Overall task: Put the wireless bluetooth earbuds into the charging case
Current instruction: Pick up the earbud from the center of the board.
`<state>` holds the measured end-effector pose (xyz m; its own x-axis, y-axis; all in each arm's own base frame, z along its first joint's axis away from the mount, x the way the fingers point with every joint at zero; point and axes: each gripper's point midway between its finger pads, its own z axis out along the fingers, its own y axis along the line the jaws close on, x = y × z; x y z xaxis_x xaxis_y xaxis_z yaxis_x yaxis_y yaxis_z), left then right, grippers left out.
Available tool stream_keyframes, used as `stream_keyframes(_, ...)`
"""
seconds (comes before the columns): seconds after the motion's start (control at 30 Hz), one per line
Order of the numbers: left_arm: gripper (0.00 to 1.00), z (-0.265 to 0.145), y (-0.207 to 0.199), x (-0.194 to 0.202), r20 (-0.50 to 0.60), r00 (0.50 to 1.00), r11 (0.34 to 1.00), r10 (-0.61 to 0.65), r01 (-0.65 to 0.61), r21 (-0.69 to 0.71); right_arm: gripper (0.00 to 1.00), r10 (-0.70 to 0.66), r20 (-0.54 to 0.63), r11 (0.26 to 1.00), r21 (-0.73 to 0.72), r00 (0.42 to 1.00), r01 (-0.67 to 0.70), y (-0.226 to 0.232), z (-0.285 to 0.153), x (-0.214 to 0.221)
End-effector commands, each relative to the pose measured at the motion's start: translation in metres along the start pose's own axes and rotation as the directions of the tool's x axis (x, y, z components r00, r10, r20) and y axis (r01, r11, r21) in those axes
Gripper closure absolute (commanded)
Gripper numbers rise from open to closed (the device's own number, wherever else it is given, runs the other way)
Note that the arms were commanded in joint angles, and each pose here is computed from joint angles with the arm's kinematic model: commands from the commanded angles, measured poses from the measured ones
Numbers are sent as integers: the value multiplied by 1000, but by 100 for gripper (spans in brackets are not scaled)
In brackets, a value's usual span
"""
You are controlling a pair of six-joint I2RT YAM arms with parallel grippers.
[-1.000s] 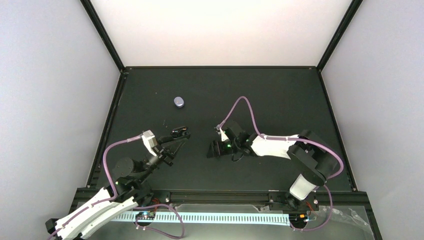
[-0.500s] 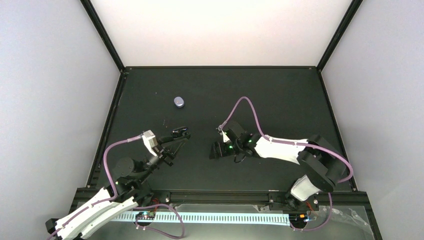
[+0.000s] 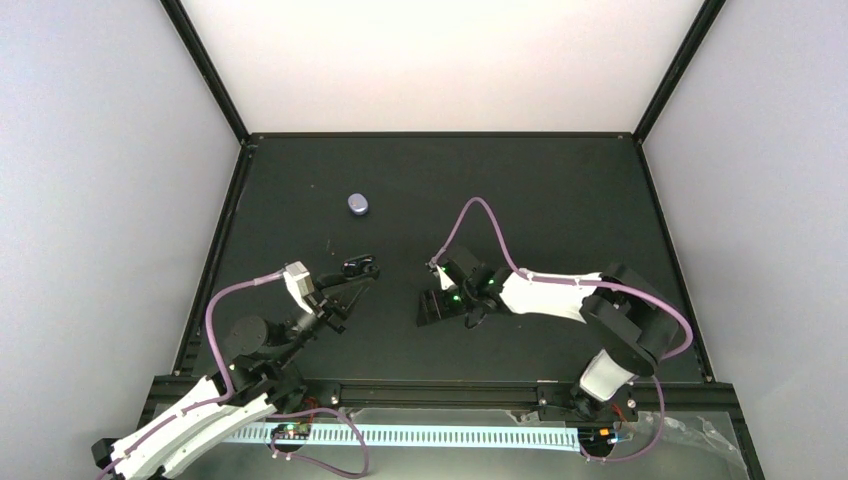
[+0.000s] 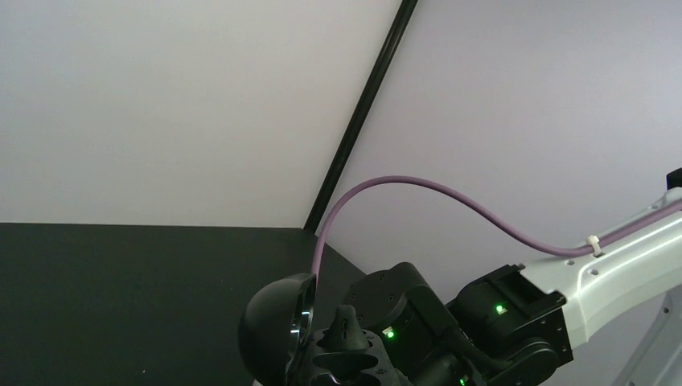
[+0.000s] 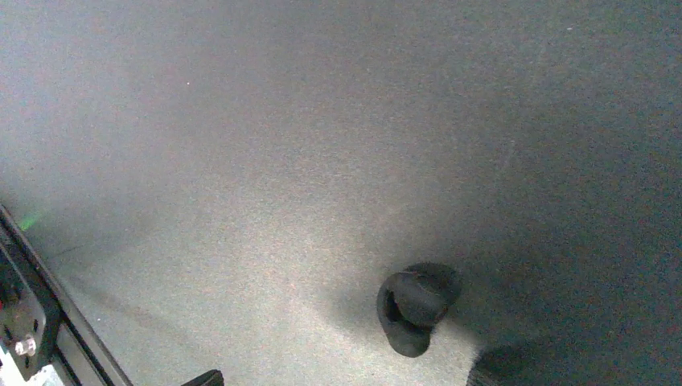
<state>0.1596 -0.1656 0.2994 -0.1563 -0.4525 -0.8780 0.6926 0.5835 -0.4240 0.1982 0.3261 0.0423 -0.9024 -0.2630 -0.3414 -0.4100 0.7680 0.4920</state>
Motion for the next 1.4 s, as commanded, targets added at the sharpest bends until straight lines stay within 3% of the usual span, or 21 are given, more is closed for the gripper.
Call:
stream_keyframes(0.0, 98, -3, -1, -1, 2, 1000, 1000, 17, -17, 5, 21, 3, -23, 999, -48, 1000, -4, 11, 5, 0)
stream_keyframes(0.57, 99, -5, 0, 0, -2, 1000, 1000, 9, -9, 4, 21, -3, -39, 982, -190, 999, -5, 58, 28, -29)
stream_keyframes(0.73, 98, -6, -2, -4, 7, 1000, 1000, 12, -12, 7, 21, -62, -4, 965, -256, 998, 58, 80, 11, -41)
stream_keyframes(0.93, 99, -8, -3, -8, 17, 1000, 1000, 11, -11, 11, 20, -143, 33, 964, -220, 989, 146, 78, -14, -42)
stream_keyframes(1.13, 98, -8, -1, -6, 15, 1000, 1000, 10, -10, 6, 20, -132, 84, 980, -139, 988, 143, 54, -12, -57)
stream_keyframes(1.23, 99, -8, -2, -7, 17, 1000, 1000, 14, -14, 8, 24, -165, 75, 977, -124, 983, 173, 52, -3, -63)
stream_keyframes(1.37, 98, -9, -3, -7, 9, 1000, 1000, 15, -15, 8, 40, -271, 80, 961, -37, 959, 275, 47, -5, -64)
